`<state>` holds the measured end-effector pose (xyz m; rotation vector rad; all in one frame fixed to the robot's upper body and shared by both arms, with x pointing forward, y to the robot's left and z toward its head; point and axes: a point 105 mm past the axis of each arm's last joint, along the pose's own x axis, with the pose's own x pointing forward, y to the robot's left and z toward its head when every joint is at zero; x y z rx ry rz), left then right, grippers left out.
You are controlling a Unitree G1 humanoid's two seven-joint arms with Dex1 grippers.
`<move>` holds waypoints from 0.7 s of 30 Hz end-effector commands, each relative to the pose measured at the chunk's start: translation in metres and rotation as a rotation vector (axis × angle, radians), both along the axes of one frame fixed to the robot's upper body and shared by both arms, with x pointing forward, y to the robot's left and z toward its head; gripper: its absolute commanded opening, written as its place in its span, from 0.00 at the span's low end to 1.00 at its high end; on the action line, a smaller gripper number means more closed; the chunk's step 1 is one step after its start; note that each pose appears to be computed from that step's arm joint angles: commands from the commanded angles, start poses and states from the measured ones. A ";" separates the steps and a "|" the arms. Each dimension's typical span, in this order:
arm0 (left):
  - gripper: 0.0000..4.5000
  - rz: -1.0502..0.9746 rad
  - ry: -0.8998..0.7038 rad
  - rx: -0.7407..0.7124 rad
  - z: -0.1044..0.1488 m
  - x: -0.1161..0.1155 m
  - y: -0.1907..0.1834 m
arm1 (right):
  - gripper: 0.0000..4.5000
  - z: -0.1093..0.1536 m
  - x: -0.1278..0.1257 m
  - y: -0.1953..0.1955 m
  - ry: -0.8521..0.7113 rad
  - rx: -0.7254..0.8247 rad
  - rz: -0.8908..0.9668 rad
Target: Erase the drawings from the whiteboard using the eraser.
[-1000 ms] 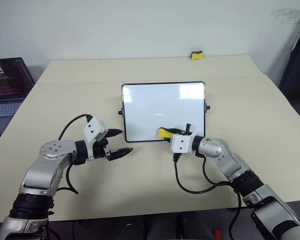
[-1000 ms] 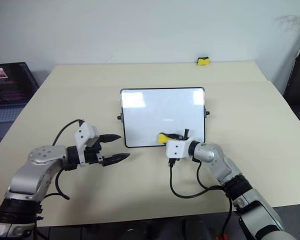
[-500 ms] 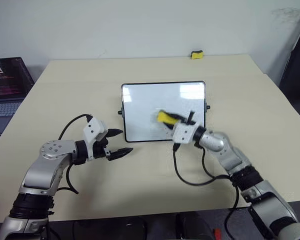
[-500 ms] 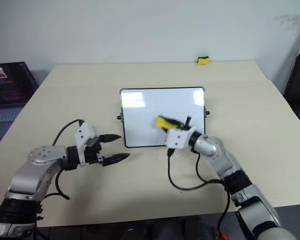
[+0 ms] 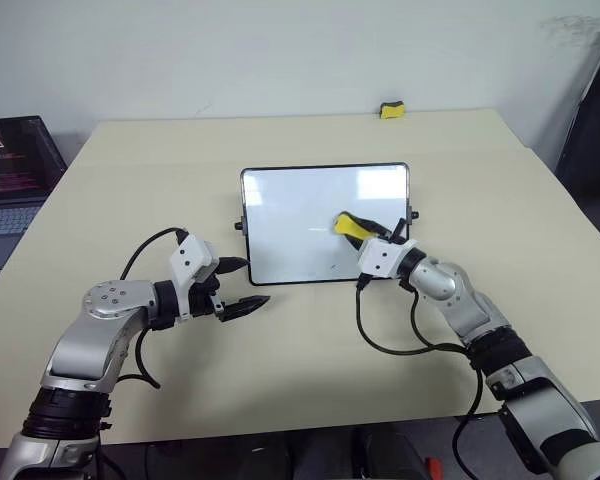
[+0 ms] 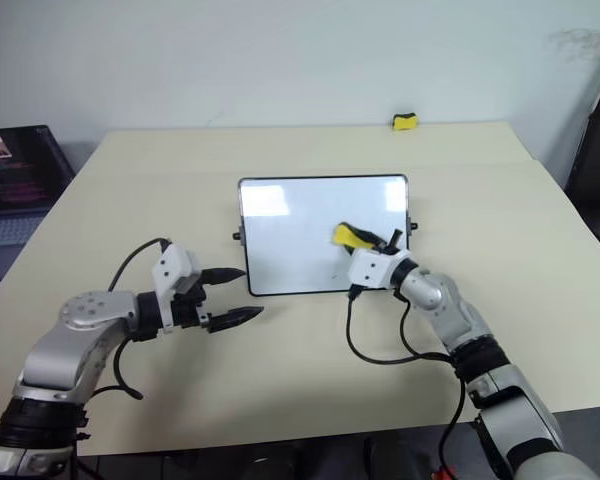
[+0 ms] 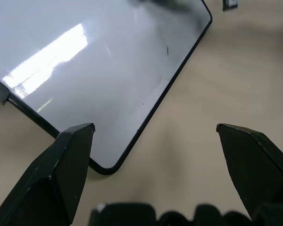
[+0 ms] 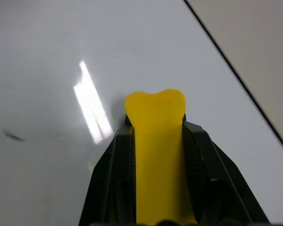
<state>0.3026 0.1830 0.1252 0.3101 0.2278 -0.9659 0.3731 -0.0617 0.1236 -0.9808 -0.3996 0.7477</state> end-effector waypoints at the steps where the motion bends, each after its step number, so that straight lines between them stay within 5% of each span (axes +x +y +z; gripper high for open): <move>1: 1.00 -0.013 -0.048 -0.006 0.013 0.000 -0.004 | 0.22 -0.028 -0.006 -0.001 0.123 -0.064 0.015; 10: 1.00 -0.016 -0.050 -0.007 0.014 0.000 -0.005 | 0.22 -0.061 -0.028 -0.003 0.253 -0.270 0.108; 21: 1.00 -0.018 -0.048 -0.009 0.014 0.000 -0.006 | 0.22 -0.007 -0.003 -0.024 0.070 -0.148 -0.048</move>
